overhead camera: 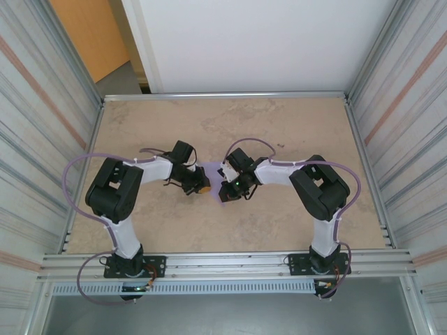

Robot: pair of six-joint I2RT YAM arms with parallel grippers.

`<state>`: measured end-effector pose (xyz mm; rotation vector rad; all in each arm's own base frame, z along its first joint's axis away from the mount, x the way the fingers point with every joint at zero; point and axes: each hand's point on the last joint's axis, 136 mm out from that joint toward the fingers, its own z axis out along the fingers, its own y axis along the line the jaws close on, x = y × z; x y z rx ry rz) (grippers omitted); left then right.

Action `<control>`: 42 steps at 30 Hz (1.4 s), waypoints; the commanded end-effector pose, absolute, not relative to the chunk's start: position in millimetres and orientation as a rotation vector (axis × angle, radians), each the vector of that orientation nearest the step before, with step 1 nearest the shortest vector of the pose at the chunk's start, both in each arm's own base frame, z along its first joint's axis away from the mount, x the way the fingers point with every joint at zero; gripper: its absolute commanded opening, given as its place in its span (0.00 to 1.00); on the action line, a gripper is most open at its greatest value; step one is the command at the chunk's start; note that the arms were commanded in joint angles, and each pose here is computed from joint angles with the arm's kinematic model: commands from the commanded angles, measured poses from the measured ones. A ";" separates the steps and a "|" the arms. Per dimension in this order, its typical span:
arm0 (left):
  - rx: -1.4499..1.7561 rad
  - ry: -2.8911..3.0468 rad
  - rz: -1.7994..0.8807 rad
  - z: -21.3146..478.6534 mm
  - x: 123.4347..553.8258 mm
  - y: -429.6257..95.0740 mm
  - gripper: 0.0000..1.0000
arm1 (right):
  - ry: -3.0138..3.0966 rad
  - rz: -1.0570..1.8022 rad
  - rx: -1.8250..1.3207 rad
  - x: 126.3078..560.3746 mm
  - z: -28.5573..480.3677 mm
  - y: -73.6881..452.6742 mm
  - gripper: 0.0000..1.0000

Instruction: Fold a paper plane with a square sheet of paper (pick it up from the middle)

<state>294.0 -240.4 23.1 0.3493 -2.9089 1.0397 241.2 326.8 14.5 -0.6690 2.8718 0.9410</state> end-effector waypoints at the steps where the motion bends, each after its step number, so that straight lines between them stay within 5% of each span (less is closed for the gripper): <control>1: 0.164 -3.054 1.163 56.1 313.6 -245.2 0.07 | 2.998 0.777 -0.608 233.8 -10.3 306.6 0.08; 19: 0.010 -2.970 1.327 38.3 280.2 -268.1 0.06 | 3.042 0.759 -0.590 230.9 -15.4 304.4 0.08; 42: 0.017 -3.054 1.112 -4.6 286.4 -240.0 0.06 | 3.148 0.554 -0.565 220.9 -38.0 275.7 0.09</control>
